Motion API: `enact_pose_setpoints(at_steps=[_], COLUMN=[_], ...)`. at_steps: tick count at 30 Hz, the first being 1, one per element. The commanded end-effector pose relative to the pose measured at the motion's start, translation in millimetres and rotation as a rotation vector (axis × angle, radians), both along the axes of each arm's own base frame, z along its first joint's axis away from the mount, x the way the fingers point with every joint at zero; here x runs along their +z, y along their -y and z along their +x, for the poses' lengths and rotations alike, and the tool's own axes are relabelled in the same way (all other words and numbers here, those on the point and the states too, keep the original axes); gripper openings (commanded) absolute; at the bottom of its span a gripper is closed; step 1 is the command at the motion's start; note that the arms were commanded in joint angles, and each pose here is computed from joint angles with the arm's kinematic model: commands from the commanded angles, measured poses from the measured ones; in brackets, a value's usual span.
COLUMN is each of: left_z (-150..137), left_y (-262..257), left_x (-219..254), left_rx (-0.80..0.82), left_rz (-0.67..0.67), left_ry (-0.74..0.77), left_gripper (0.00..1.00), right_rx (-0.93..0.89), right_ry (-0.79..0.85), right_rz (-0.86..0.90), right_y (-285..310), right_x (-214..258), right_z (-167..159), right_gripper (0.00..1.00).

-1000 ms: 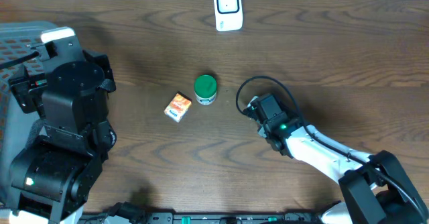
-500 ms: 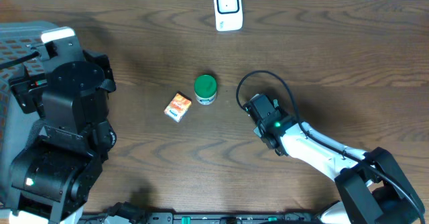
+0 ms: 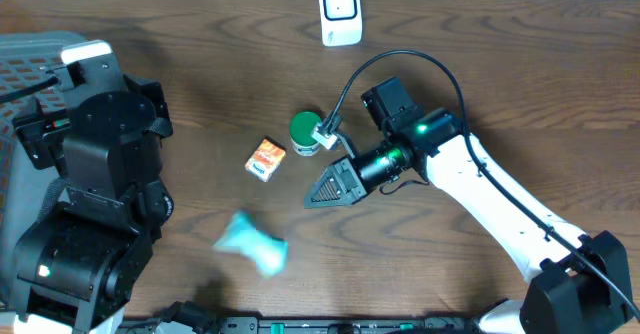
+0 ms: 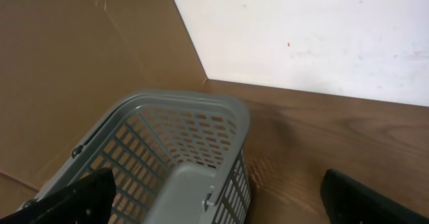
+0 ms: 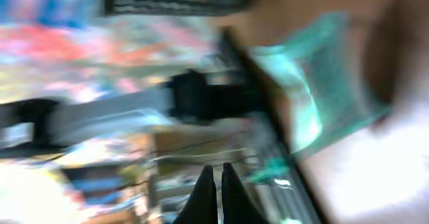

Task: Scan the item barcode

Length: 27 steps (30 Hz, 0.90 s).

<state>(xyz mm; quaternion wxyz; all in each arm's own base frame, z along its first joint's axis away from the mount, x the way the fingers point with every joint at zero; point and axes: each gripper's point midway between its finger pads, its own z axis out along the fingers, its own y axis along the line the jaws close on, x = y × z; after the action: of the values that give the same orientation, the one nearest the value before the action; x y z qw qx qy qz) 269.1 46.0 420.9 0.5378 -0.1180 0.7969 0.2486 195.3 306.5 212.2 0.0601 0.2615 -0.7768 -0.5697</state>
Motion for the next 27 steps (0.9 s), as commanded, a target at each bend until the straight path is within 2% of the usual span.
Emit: enact_pose_setpoints(at_steps=[1, 2, 3, 4, 6, 8, 9, 12, 15, 19, 21, 24, 27], left_z=[-1, -1, -1, -1, -1, -1, -1, -1, -1, -1, -1, -1, -1], left_y=[-2, -2, -2, -2, -2, -2, -2, -2, -2, -2, -2, -2, -2], left_x=[2, 2, 2, 2, 2, 2, 2, 2, 2, 2, 2, 2, 2], left_rx=[0.011, 0.011, 0.011, 0.011, 0.011, 0.011, 0.011, 0.011, 0.011, 0.011, 0.011, 0.011, 0.011], left_rz=[-0.011, -0.011, -0.011, -0.011, -0.011, -0.011, -0.011, -0.011, -0.011, -0.011, -0.011, -0.011, -0.011], left_ry=[0.012, 0.013, 0.012, 0.013, 0.013, 0.012, 0.012, 0.013, 0.012, 0.012, 0.013, 0.012, 0.012], left_gripper=[0.98, 0.98, 0.98, 0.98, 0.98, 0.98, 0.98, 0.98, 0.98, 0.98, 0.98, 0.98, 0.98], right_rx=[0.042, 0.025, -0.004, -0.038, -0.092, -0.11, -0.1, -0.044, -0.052, 0.021, 0.089, 0.096, 0.116], right_ry=[-0.178, -0.162, -0.126, -0.079, 0.029, 0.135, 0.184, 0.352, 0.454, 0.511, 0.589, 0.695, 0.73], right_rz=[0.181, 0.154, 0.09, 0.013, -0.155, -0.281, -0.308, -0.33, -0.378, -0.357, -0.356, -0.414, -0.38], right_y=[0, 1, 1, 3, 6, 8, 7, -6, -14, -34, -46, -59, -80], right_x=[44, 39, 26, 11, -20, -43, -48, -56, -64, -75, -88, -108, -120], right_z=[-10, -7, -1, 5, 16, 22, 22, 20, 26, 16, 11, 17, 17], right_gripper=[0.01, 0.01, 0.12, 0.33, 0.58, 0.9, 0.99, 0.99, 0.99, 0.99, 0.99, 0.99, 0.99])
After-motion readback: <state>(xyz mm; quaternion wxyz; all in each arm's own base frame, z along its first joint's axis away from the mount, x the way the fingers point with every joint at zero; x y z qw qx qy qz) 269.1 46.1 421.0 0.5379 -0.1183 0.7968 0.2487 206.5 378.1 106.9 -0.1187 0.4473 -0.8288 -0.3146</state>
